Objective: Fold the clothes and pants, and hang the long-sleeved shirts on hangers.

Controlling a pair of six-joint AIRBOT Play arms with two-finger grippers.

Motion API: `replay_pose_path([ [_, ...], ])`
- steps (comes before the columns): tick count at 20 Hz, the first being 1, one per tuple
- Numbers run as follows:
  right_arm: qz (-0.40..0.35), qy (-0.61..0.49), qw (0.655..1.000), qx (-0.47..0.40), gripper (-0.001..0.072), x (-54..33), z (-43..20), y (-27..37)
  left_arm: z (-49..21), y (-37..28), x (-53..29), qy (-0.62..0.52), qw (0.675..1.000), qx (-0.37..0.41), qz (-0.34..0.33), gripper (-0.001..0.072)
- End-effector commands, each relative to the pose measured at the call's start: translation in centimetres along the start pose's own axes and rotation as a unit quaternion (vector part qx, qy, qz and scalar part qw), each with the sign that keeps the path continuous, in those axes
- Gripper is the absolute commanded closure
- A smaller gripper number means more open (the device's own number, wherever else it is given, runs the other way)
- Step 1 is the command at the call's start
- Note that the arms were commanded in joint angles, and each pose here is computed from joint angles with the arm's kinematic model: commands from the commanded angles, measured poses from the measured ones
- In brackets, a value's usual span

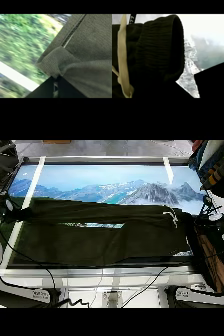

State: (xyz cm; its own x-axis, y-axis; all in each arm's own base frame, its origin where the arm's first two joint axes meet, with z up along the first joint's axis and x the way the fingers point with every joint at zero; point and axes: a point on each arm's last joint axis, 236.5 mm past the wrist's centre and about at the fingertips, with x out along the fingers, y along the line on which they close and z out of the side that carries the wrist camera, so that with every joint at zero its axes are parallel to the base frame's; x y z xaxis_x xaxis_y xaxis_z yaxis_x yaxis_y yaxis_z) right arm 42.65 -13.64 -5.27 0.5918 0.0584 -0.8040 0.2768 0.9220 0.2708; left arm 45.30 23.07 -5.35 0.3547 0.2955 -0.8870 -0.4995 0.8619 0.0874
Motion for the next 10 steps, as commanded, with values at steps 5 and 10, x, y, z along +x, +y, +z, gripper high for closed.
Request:
replay_pose_path([
  [5, -0.020, -0.077, 0.997, -0.007, 0.0050, -1.7, 5.4, -0.6, -1.1, -0.3, -1.0, 0.025, 1.000, 0.002, 0.002, 0.0005],
  [10, -0.041, -0.111, 0.990, -0.072, 0.0104, -6.9, 9.4, 0.0, -3.2, 4.0, -4.3, 0.076, 0.995, 0.031, 0.053, 0.0007],
])
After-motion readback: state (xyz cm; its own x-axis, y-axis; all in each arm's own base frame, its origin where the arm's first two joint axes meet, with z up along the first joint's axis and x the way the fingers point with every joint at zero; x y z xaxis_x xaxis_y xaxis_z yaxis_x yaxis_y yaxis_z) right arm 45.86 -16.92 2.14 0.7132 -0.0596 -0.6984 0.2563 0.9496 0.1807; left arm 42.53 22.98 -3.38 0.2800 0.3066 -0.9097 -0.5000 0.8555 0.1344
